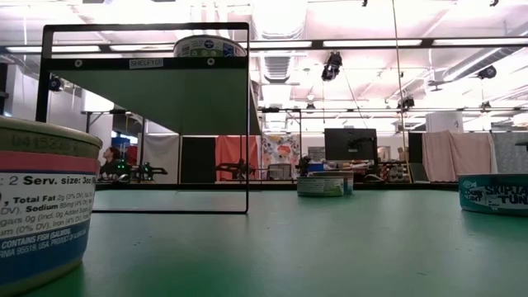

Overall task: Stack canned seafood by type on shelf
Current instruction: Put the green and blue tuna can on the shelf

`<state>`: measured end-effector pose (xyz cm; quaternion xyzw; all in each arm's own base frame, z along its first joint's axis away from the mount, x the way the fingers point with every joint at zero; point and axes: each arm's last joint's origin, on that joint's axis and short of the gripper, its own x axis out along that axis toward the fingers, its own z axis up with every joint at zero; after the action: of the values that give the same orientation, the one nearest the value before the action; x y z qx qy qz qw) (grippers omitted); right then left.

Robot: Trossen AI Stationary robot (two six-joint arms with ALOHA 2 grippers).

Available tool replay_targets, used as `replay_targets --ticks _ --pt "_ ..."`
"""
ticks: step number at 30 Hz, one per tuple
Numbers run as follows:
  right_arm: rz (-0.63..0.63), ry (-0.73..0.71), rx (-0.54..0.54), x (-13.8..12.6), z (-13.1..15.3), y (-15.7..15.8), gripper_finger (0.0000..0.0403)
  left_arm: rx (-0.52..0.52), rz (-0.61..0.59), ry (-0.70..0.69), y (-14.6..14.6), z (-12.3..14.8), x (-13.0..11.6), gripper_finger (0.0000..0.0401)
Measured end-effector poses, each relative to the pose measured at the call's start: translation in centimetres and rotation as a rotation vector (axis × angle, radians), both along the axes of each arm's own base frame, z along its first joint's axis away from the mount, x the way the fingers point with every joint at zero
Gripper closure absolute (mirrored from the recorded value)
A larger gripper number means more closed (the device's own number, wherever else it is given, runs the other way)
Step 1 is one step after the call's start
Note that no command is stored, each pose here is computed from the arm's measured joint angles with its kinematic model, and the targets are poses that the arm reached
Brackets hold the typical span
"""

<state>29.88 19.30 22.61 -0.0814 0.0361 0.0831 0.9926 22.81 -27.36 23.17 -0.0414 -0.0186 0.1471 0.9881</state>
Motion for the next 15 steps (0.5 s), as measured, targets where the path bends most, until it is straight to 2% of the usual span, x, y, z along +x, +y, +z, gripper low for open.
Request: replay_targets --ticks 4,15 --pt "-0.002 0.0 -0.001 0.02 0.0 -0.03 0.0268 0.014 0.0 0.01 -0.01 -0.13 0.01 0.0176" --pt "-0.007 -0.003 0.0 0.13 0.02 -0.22 0.0268 0.036 -0.001 0.026 0.0 -0.36 0.05 0.0175"
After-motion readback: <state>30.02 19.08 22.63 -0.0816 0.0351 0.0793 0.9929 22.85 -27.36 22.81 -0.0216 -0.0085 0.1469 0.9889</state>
